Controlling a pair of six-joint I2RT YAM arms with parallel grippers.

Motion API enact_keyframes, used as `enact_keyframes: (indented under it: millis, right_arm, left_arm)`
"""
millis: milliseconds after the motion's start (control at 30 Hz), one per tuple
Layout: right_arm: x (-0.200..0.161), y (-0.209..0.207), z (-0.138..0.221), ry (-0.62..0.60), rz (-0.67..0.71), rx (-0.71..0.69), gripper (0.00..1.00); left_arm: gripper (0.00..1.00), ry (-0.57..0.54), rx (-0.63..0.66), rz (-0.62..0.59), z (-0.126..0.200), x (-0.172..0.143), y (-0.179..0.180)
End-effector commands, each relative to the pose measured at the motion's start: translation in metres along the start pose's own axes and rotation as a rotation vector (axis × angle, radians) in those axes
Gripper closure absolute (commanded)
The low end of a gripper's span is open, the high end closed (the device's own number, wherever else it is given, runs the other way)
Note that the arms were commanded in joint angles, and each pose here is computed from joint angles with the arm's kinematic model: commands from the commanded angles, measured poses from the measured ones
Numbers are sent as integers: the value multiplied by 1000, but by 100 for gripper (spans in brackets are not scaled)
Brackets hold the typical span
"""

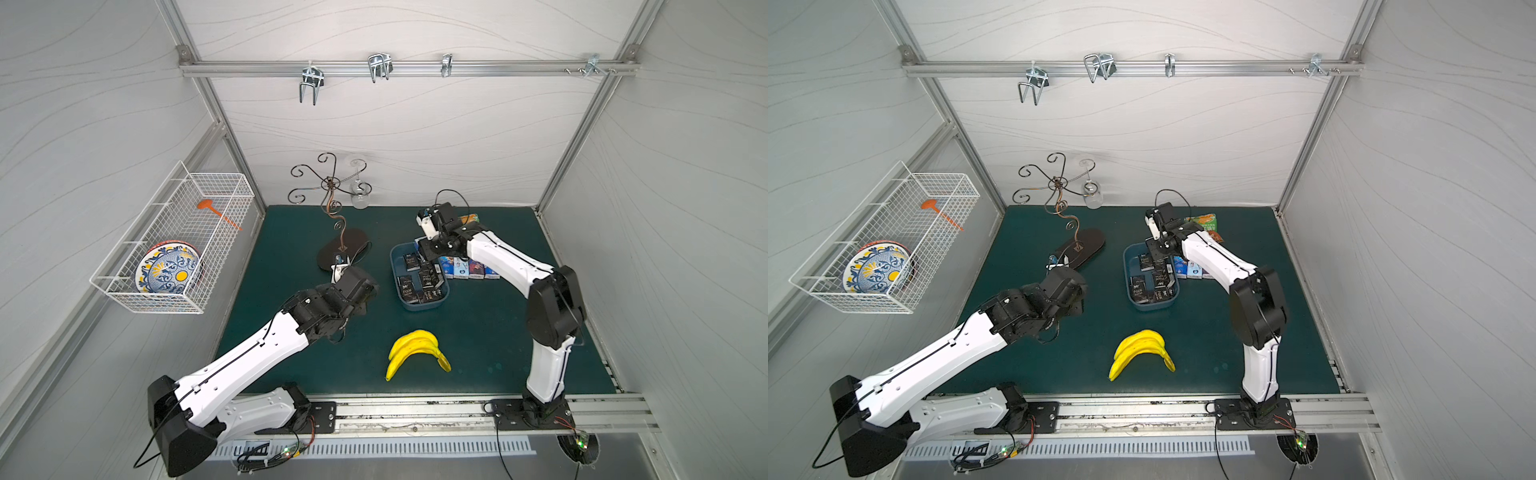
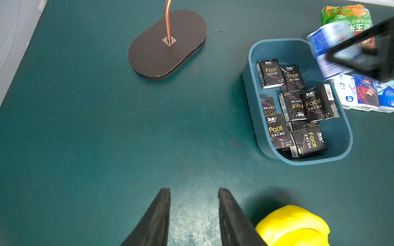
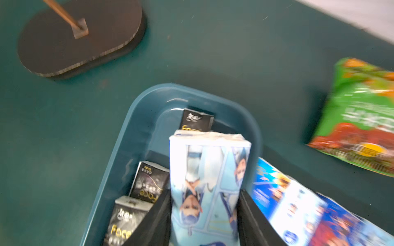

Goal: Take the pocket tissues out of the storage box
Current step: Place the pocket tissues at the center of the board.

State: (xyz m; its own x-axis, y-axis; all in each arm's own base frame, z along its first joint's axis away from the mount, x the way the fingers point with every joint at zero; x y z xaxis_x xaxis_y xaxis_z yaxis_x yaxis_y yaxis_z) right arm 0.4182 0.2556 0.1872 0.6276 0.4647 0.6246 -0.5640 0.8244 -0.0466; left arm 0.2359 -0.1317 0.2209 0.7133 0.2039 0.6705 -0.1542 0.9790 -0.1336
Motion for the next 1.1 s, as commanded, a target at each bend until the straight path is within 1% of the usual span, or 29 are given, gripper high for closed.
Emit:
enact_keyframes:
  millis: [0, 133, 267, 333, 500, 633, 867, 1000, 1067]
  right_arm:
    - [-20, -58, 21, 22, -121, -98, 50]
    - [-73, -129, 34, 67, -315, -180, 50]
    - [-129, -184, 42, 104, -487, -234, 51]
    - [-154, -201, 42, 142, -545, -260, 51]
    - [-190, -219, 35, 191, -619, -309, 51]
    - [-202, -223, 24, 230, -630, -307, 51]
    - [-209, -219, 3, 274, -640, -270, 49]
    - [-208, -219, -2, 277, -646, -262, 45]
    - [-205, -220, 0, 270, -648, -256, 45]
  left_arm:
    - [58, -58, -18, 18, 13, 15, 0]
    - [58, -68, -30, 23, 16, 17, 0]
    - [58, -61, -36, 16, 15, 16, -2]
    - [58, -56, -43, 12, 14, 16, -4]
    - [58, -41, -50, 3, 10, 16, -11]
    - [59, -30, -52, -6, 9, 15, -14]
    - [59, -41, -55, -6, 11, 18, -14]
    - [58, -44, -53, -4, 11, 18, -13]
    - [58, -45, -52, -5, 11, 17, -12]
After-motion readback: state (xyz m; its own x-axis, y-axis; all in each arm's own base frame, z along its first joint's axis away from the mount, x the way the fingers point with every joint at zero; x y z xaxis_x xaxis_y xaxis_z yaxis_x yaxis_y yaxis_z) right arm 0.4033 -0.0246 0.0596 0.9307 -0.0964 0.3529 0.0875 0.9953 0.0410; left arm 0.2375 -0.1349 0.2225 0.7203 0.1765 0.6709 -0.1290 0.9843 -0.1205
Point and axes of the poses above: each gripper's point midway between its finger pads, its own z axis back along the fingers, its own y axis along the line the jaws close on, x = y × z, the point moved 2 cm from there along z, back along the fingers, and after that the axes turned 6 degrees about z, right-handed, at the moved point
